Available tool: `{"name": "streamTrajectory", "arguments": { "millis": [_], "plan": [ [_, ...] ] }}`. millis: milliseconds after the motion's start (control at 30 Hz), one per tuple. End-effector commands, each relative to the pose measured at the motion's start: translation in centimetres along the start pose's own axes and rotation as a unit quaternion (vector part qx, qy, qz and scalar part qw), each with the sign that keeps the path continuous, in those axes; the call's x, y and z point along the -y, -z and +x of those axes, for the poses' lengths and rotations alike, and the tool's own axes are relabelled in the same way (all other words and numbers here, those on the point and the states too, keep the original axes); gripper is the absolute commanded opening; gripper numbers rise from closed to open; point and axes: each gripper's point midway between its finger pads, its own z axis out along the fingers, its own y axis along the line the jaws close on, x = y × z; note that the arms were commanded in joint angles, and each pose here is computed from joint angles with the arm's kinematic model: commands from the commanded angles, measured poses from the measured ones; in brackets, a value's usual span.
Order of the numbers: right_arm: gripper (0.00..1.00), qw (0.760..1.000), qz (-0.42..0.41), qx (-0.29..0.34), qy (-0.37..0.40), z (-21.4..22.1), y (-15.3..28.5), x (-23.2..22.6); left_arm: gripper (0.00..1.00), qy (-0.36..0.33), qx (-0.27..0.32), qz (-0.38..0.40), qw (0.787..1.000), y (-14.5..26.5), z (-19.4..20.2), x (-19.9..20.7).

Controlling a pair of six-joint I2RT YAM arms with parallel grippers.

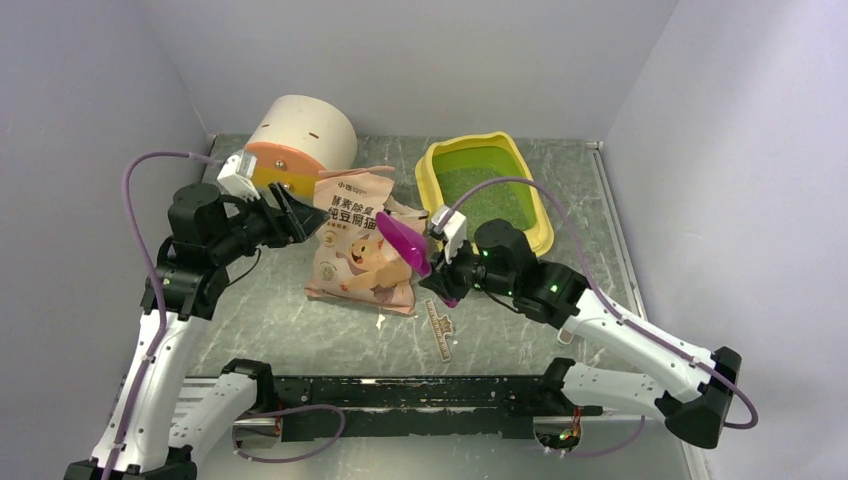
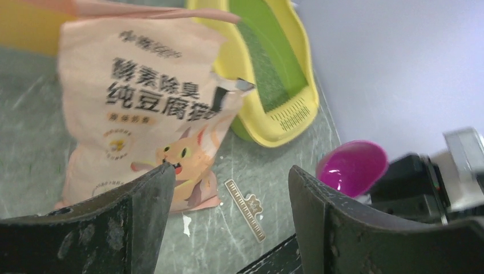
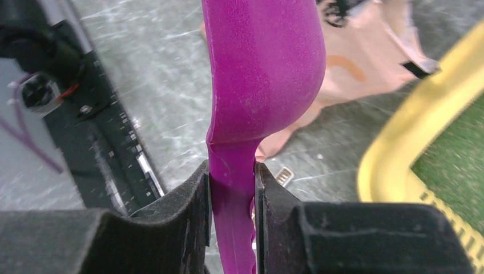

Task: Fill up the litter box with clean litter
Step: Pick up the spatula from the center of the board.

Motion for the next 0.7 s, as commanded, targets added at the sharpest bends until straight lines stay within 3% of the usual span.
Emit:
{"name": "streamTrajectory", "arguments": {
  "millis": [0,200,300,567,667],
  "plan": [
    [0.0,0.987,-0.15,-0.027,0.043,-0.1,0.6,-4.4,0.77,-0.135,-0.007,0.138,0.981,0.5,0.2,4.0],
    [0.0,0.966,-0.245,-0.073,0.047,0.7,0.6,-7.0,0.77,-0.231,-0.116,0.283,0.924,2.4,4.5,6.3],
    [0.0,0.963,-0.253,-0.085,0.042,0.6,0.1,-7.1,0.76,-0.28,-0.129,0.334,0.891,3.8,5.9,6.8],
    [0.0,0.955,-0.275,-0.106,0.018,-0.5,-1.1,-7.0,0.75,-0.323,-0.131,0.382,0.856,5.3,7.3,7.7],
    [0.0,0.952,-0.284,-0.111,0.01,-0.9,-1.3,-6.8,0.73,-0.329,-0.137,0.374,0.856,4.8,7.6,7.3]
  ]
}}
